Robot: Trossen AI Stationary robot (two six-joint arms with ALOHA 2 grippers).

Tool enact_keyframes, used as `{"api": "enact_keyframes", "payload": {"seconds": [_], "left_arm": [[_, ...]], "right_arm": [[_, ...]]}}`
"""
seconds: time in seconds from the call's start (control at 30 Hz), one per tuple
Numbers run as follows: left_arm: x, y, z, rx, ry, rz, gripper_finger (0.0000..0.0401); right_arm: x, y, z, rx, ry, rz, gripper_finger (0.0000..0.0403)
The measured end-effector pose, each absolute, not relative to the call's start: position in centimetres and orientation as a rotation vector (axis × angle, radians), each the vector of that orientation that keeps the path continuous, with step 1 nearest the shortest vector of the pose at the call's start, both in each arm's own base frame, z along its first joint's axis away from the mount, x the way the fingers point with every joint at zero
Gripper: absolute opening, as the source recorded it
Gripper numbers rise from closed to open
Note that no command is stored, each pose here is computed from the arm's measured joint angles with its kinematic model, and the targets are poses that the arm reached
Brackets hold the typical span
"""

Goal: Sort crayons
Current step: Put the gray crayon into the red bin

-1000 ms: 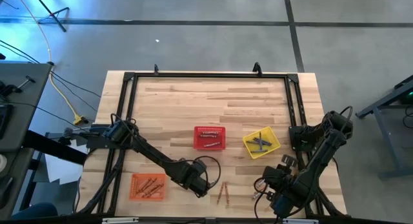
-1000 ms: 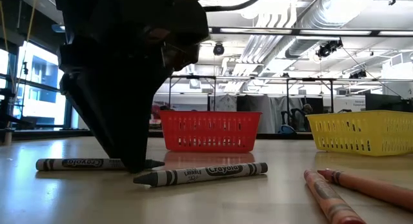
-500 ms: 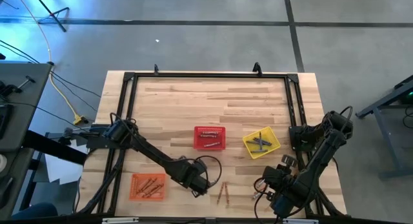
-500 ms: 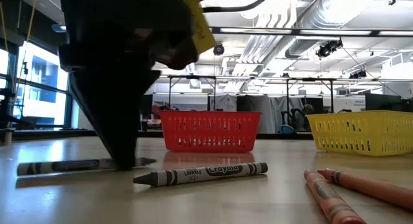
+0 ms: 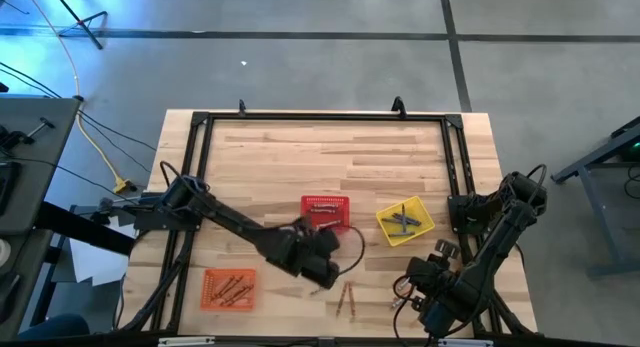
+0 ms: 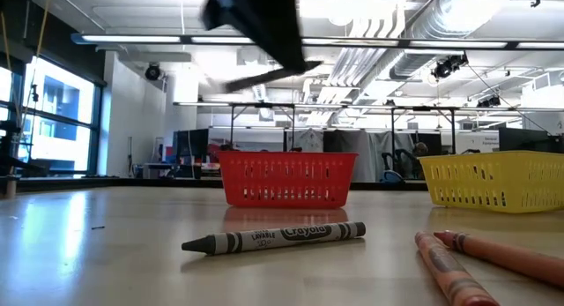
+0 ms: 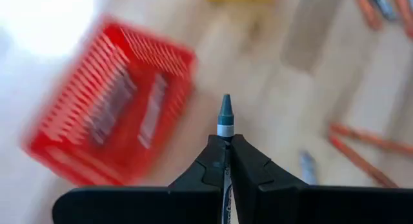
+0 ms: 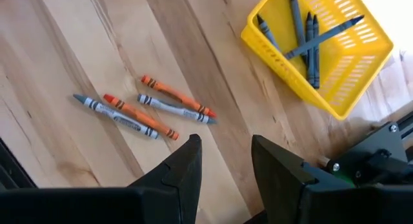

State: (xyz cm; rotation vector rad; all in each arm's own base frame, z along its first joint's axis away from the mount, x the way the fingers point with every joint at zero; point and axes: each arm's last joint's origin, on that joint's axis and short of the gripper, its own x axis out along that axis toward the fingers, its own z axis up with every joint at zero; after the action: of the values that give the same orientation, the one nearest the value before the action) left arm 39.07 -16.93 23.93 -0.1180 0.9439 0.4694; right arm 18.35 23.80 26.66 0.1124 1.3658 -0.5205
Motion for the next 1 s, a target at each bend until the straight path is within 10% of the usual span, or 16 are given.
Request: {"api": "enact_keyframes", "payload": {"seconds": [1.0], "left_arm": [[40.9, -7.1, 19.1, -0.021, 1.031, 0.644, 0.0000]], "right_arm": [[19.0, 23.6, 26.9, 0.021, 1.155, -0.526, 0.0128]]}}
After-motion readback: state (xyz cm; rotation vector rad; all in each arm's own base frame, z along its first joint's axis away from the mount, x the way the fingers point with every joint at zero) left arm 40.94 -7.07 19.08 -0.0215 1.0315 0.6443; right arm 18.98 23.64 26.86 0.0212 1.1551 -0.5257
